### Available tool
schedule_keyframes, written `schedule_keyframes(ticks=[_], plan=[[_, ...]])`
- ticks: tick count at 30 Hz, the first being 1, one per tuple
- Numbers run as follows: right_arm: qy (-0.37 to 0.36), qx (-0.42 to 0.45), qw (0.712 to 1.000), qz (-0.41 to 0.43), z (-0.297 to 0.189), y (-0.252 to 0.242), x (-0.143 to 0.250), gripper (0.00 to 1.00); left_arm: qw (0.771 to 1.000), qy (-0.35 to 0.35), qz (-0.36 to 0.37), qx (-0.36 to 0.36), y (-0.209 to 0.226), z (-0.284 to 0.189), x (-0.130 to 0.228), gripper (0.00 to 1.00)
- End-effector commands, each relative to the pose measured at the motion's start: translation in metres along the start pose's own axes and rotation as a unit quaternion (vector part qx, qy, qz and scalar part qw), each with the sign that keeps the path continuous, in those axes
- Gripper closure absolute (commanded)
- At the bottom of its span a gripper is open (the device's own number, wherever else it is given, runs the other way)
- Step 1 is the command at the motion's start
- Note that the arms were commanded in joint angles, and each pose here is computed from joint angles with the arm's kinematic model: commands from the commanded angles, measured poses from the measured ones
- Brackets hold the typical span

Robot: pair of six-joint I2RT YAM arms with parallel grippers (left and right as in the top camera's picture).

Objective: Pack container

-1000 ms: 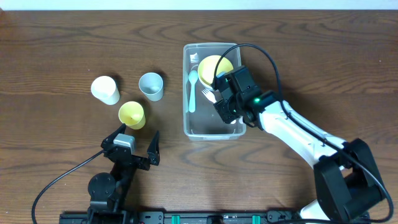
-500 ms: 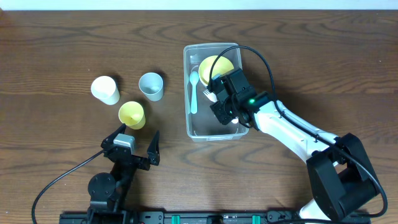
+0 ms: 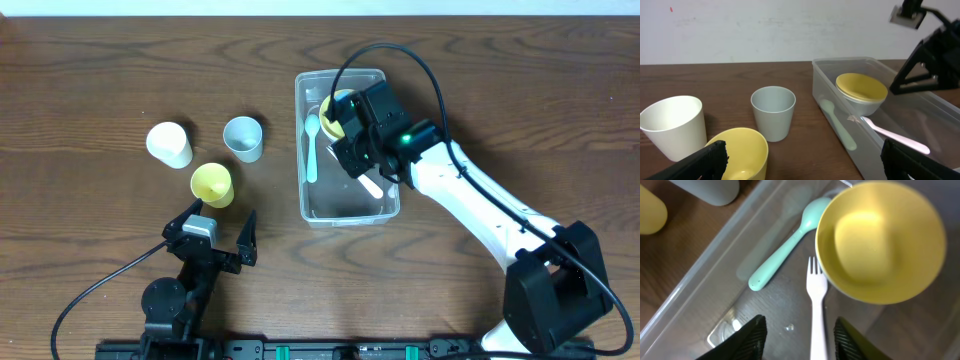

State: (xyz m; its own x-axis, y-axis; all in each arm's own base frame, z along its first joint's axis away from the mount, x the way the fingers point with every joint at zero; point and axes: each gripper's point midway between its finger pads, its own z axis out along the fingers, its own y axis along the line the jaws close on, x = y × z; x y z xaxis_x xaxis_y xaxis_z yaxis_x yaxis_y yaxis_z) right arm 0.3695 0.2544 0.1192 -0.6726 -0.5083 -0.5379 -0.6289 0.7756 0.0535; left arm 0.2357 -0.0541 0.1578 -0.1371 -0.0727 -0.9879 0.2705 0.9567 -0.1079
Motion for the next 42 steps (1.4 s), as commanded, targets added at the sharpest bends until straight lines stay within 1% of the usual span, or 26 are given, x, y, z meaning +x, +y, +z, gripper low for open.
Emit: schedule_keyframes(ticks=[1, 4, 8, 19, 35, 42], plan=[[0.008, 0.023, 0.998, -0.055, -0.002, 0.003, -0.001, 0.51, 1.000, 0.019, -0.001, -0.001, 0.002, 0.002, 0.016, 0.02], [0.020, 0.067, 0.994, -0.078, -0.001, -0.003, 0.002, 0.47, 1.000, 0.019, -0.001, -0.001, 0.002, 0.002, 0.016, 0.02], [0.028, 0.091, 0.991, -0.091, 0.003, -0.003, 0.004, 0.44, 1.000, 0.019, -0.001, -0.001, 0.002, 0.002, 0.016, 0.02], [0.097, 0.086, 0.987, -0.097, 0.048, -0.004, 0.039, 0.44, 1.000, 0.019, -0.001, -0.001, 0.002, 0.002, 0.016, 0.02], [0.149, 0.084, 0.981, -0.089, 0.075, -0.008, 0.069, 0.45, 1.000, 0.019, -0.001, -0.001, 0.002, 0.002, 0.016, 0.02], [0.156, 0.085, 0.981, -0.084, 0.078, -0.013, 0.073, 0.45, 1.000, 0.019, -0.001, -0.001, 0.002, 0.002, 0.016, 0.02]])
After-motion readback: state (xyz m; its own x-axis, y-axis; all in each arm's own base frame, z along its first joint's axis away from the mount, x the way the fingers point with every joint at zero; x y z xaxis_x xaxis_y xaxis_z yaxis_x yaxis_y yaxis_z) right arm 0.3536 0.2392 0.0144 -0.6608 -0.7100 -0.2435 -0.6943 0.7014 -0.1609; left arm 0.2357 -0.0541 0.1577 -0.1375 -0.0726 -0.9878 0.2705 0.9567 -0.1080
